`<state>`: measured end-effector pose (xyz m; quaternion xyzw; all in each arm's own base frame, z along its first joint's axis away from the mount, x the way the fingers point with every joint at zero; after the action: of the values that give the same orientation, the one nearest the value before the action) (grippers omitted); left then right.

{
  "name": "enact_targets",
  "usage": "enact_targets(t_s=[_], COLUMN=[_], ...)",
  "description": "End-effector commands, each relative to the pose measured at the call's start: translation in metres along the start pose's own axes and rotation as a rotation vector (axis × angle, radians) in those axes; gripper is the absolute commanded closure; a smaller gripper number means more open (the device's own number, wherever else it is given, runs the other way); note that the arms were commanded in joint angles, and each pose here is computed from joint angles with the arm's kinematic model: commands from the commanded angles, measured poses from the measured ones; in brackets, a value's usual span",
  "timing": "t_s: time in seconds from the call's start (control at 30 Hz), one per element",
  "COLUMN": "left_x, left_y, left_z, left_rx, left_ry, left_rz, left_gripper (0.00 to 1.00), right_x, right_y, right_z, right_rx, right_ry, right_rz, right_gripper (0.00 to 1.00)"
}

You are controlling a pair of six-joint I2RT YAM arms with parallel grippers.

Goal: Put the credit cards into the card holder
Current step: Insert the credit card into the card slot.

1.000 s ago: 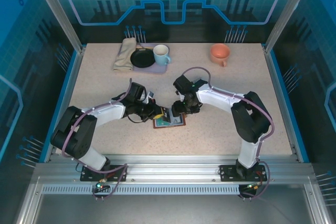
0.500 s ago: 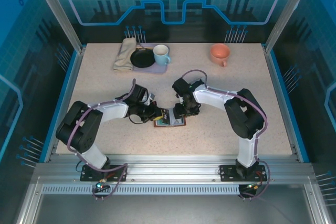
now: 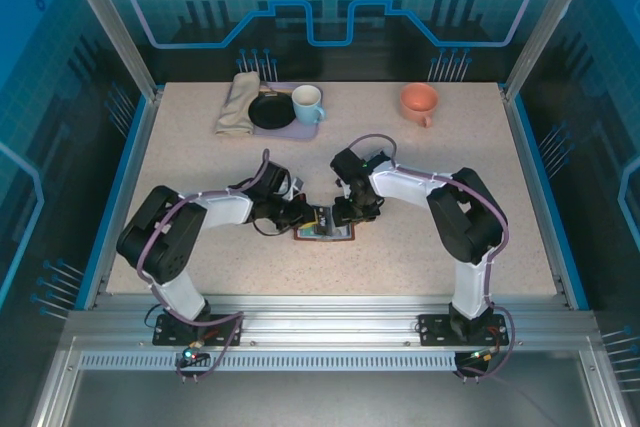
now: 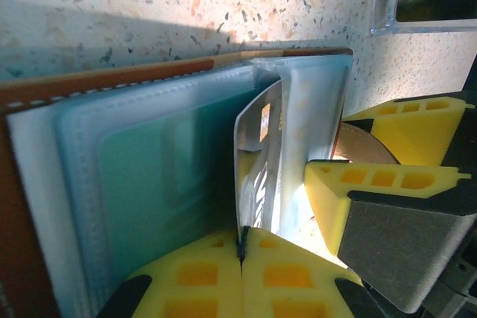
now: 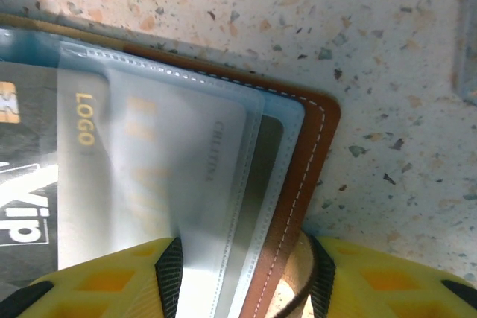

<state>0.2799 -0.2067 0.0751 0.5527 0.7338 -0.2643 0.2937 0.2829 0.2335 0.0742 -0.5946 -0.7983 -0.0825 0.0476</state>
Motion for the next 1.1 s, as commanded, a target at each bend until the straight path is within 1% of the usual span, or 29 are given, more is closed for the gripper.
enact_targets(t_s=[0.0, 0.13, 0.27, 0.47, 0.53, 0.7, 0.8, 1.0, 1.07], left_x=[0.005, 0.003, 0.001, -0.01, -0.016, -0.016, -0.016, -0.018, -0.019], left_y=[-0.004, -0.005, -0.004, -0.001, -0.001, -0.002, -0.003, -0.005, -0.005], left_z=[0.011, 0.012, 0.011, 0.019, 0.024, 0.033, 0.029, 0.017, 0.015], left_rx=[0.037, 0.048, 0.047, 0.032, 0.03, 0.024, 0.011, -0.011, -0.016], left_ry=[0.035, 0.038, 0.046, 0.025, 0.023, 0.043, 0.061, 0.104, 0.103], left_rz=[0.01, 0.016, 0.003, -0.035, -0.039, -0.052, -0.044, -0.014, -0.011], left_gripper=[0.95, 0.94, 0.89, 0.88, 0.88, 0.86, 0.83, 0.7, 0.69], right_x=[-0.012, -0.013, -0.011, -0.009, -0.009, -0.013, -0.017, -0.022, -0.022], right_y=[-0.007, -0.007, -0.005, -0.004, -0.004, -0.005, -0.004, -0.001, -0.001], right_z=[0.015, 0.014, 0.011, 0.007, 0.006, 0.005, 0.0, -0.008, -0.01], right_rx=[0.04, 0.035, 0.021, -0.004, -0.012, -0.017, -0.035, -0.056, -0.061], right_ry=[-0.024, -0.012, 0.011, 0.076, 0.107, 0.113, 0.105, 0.111, 0.113], right_rz=[0.036, 0.046, 0.055, 0.097, 0.114, 0.136, 0.147, 0.154, 0.155], right_gripper=[0.5, 0.5, 0.5, 0.5, 0.53, 0.53, 0.52, 0.49, 0.49])
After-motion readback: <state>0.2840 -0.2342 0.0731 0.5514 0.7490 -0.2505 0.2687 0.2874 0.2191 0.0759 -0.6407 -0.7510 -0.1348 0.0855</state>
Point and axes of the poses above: each hand's point on the last joint's axis, 136 mm out from that joint toward the fingers, its own z axis out along the fingers, its own x axis along the line the jaws close on, y = z × x, the point moved 6 cm from there along -z, back along the fingers, and after that the axes turned 4 degrees about -z, right-handed, at the moved point
